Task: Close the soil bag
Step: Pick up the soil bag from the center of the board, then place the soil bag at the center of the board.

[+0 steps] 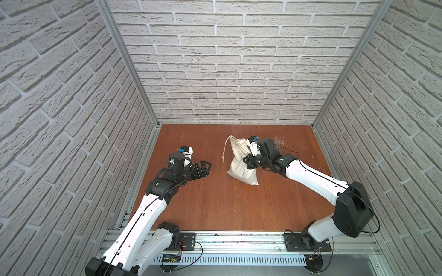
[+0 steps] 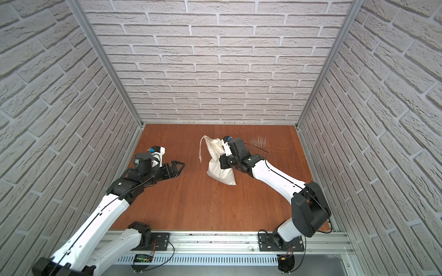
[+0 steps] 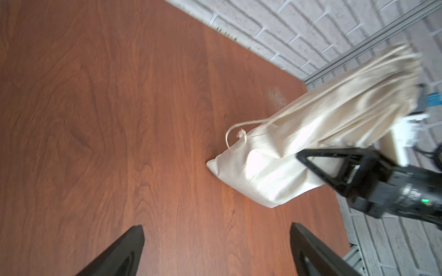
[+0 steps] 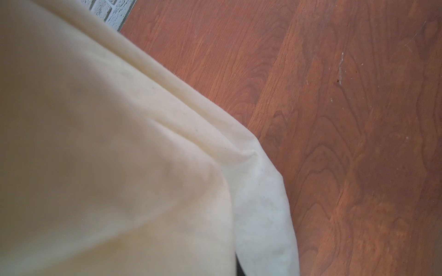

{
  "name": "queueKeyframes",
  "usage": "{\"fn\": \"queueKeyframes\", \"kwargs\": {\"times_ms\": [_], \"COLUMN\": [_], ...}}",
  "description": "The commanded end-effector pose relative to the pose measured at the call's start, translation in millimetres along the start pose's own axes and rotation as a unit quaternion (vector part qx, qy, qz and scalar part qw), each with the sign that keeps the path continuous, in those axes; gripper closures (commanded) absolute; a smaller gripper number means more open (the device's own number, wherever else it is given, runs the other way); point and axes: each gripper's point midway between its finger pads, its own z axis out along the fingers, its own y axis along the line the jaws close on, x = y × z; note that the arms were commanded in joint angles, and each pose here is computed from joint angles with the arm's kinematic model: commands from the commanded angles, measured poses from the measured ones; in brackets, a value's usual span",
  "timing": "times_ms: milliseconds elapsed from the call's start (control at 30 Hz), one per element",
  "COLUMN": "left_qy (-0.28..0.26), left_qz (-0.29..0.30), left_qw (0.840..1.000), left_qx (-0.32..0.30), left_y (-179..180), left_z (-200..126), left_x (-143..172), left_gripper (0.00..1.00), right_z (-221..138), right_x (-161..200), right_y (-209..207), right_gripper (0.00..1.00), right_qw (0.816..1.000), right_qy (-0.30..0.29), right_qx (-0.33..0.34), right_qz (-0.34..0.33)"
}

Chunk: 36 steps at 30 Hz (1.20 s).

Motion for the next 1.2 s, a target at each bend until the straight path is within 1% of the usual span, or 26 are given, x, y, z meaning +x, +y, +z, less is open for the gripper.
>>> {"fn": "queueKeyframes", "kwargs": {"times_ms": [0,200,300,600,733,900,1033,1167], "left_qy": [-0.036,-0.083,-0.106,-0.11,-0.102,-0.099,-0.095,-0.091], "left_qz": [0.008,0.01,-0.001,-0.034,-0.038,-0.041,-0.042,-0.046], "left_qw": [0.999,0.996,0.994,0.993,0.994,0.994,0.995,0.995], "left_qx": [0.038,0.03,0.035,0.03,0.023,0.011,-0.001,-0.002], "left_y": [-14,-9,-7,3,6,10,15,17], "left_z": [-12,-24,-29,-31,-30,-30,-27,-25], "left_x": [-14,-24,-23,-11,-8,-6,-4,-4], "left_gripper": [0.02,0.02,0.02,0.02,0.02,0.02,0.02,0.02], "right_z": [-16,-13,-15,-28,-42,-68,-88,-108], "right_x": [-31,-22,-19,-30,-47,-78,-108,-138], "right_y": [27,38,43,59,67,76,83,83], "right_gripper": [0.97,0.97,0.97,0.97,0.97,0.97,0.97,0.97], "right_qw": [0.997,0.997,0.996,0.993,0.991,0.987,0.982,0.976], "right_qy": [-0.063,-0.063,-0.069,-0.106,-0.124,-0.149,-0.163,-0.187], "right_qx": [-0.035,-0.036,-0.034,-0.037,-0.036,-0.022,0.006,0.039], "right_qz": [-0.017,-0.035,-0.043,-0.046,-0.045,-0.062,-0.089,-0.103]}}
